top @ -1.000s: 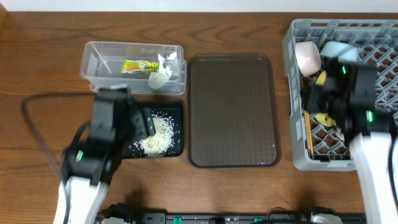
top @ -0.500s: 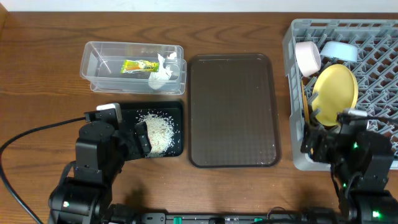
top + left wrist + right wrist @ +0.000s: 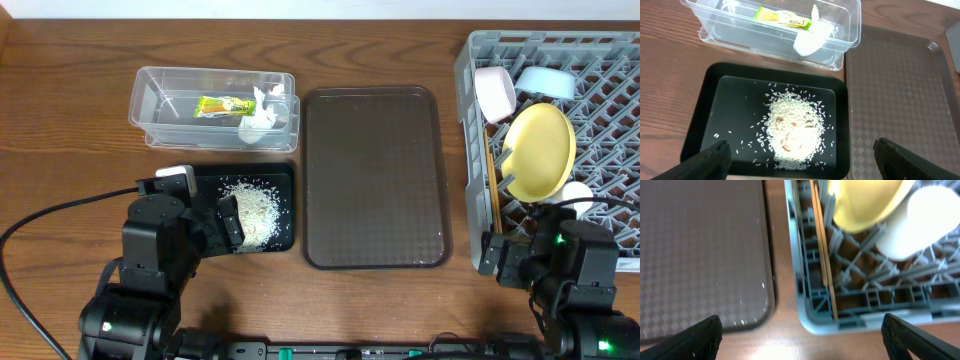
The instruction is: Sort waste into correct bins and load items into the dishwasher rack
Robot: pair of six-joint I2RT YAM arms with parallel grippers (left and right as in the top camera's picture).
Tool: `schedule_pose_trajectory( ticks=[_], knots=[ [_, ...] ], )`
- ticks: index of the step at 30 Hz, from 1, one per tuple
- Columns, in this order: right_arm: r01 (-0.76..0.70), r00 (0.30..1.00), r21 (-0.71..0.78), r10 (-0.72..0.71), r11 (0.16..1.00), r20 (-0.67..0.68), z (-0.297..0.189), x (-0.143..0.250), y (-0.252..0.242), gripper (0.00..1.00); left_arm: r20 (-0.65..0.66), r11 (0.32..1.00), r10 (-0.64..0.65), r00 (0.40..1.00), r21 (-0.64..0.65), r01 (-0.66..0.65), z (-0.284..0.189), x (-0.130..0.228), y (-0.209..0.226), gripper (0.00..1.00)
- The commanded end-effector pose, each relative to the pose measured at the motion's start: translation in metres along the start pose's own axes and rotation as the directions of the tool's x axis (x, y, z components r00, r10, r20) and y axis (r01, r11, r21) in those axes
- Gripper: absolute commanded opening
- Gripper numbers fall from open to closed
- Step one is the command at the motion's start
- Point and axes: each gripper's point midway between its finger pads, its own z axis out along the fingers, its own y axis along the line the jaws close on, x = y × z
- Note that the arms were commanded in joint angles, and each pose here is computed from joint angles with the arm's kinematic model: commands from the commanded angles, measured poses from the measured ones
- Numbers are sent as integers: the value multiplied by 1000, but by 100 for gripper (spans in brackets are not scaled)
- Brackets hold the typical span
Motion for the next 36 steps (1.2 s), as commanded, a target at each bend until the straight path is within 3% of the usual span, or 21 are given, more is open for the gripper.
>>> schedule_pose_trajectory(
  ticks=[1, 7, 12, 17, 22, 25, 28, 36],
  knots=[
    [16, 998, 10, -16, 1000, 59, -3, -7, -1, 99, -7, 1000, -2, 1000, -10, 2, 2, 2, 2, 93],
    [56, 935, -48, -35, 997, 354, -9, -39, 11, 99, -8, 1000, -2, 1000, -9, 2, 3, 2, 2, 93],
    [107, 804, -103, -25, 989, 594, -13, -50, 23, 99, -8, 1000, -2, 1000, -9, 2, 3, 2, 2, 94],
    [132, 665, -126, 6, 983, 747, -7, -62, 28, 99, -8, 1000, -2, 1000, -9, 2, 3, 2, 2, 94],
    [142, 569, -132, 29, 981, 822, 2, -64, 29, 99, -8, 1000, -2, 1000, -9, 2, 3, 2, 2, 95],
    [140, 588, -131, 24, 981, 808, 20, -55, 28, 99, -7, 1000, -2, 1000, -9, 2, 2, 2, 2, 95],
    [129, 677, -124, 4, 984, 736, 46, -36, 25, 99, -8, 1000, -2, 1000, -9, 2, 3, 2, 2, 95],
    [128, 689, -123, 1, 984, 725, 49, -34, 25, 99, -8, 1000, -2, 1000, -9, 2, 3, 2, 2, 95]
  ],
)
